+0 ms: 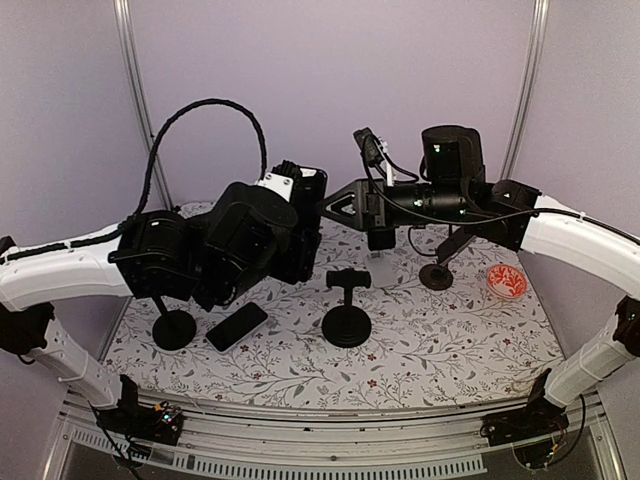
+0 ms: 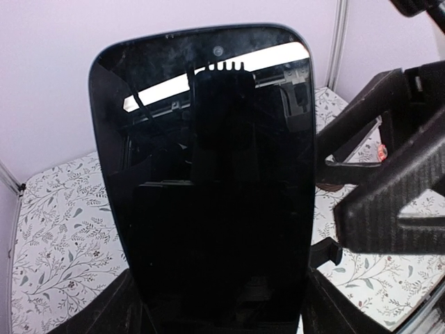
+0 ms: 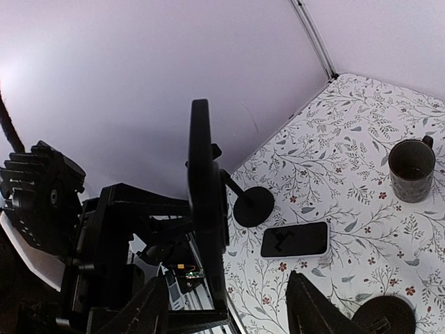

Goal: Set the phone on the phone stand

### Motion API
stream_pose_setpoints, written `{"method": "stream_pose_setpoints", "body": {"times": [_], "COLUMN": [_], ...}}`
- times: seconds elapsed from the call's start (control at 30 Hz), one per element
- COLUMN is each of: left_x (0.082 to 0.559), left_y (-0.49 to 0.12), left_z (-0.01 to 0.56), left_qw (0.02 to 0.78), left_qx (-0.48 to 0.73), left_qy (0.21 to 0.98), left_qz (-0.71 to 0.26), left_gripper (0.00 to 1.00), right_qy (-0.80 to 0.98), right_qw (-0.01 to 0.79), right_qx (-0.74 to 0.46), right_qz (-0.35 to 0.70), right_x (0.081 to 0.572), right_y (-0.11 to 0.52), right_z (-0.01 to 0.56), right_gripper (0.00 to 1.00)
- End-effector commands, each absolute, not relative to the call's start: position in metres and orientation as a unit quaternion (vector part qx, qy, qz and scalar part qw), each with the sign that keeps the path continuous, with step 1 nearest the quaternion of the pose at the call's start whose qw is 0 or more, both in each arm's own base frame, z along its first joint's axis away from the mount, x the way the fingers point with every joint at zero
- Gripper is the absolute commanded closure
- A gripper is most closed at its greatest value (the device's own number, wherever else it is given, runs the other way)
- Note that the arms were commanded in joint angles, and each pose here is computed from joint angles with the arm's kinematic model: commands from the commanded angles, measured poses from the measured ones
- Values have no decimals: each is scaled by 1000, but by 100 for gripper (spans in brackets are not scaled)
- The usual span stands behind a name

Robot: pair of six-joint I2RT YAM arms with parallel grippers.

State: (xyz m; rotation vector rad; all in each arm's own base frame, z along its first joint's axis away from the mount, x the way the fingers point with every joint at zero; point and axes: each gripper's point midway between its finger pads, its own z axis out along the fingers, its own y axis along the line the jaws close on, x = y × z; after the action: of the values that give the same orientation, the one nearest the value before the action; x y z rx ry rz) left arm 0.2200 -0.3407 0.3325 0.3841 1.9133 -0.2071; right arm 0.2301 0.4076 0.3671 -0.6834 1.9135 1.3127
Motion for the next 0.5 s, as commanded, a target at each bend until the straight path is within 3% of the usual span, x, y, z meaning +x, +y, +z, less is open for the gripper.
{"method": "stream_pose_setpoints", "body": {"times": [0.0, 0.07, 0.3, 0.4, 0.47], "left_x": [215, 215, 216, 215, 216], "left_y": [-353, -354, -356, -358, -358], "left_z": [358, 358, 360, 357, 354], "left_qw": [576, 577, 580, 577, 574], "left_qx": [152, 152, 157, 163, 168], "left_qy": [794, 794, 792, 794, 796], "left_qz": [-118, -117, -109, -104, -98], "left_gripper": [100, 100, 99, 82, 50], "right_qy": [718, 714, 709, 709, 707], "right_qw": [365, 365, 363, 366, 368], "right_qx": [-276, -279, -287, -284, -285], "right_qz": [524, 528, 532, 531, 532], "right_x": [228, 227, 227, 228, 228], "right_y": [416, 418, 422, 422, 423], "right_z": [379, 380, 378, 378, 378], "right_gripper": [46, 52, 90, 98, 100]}}
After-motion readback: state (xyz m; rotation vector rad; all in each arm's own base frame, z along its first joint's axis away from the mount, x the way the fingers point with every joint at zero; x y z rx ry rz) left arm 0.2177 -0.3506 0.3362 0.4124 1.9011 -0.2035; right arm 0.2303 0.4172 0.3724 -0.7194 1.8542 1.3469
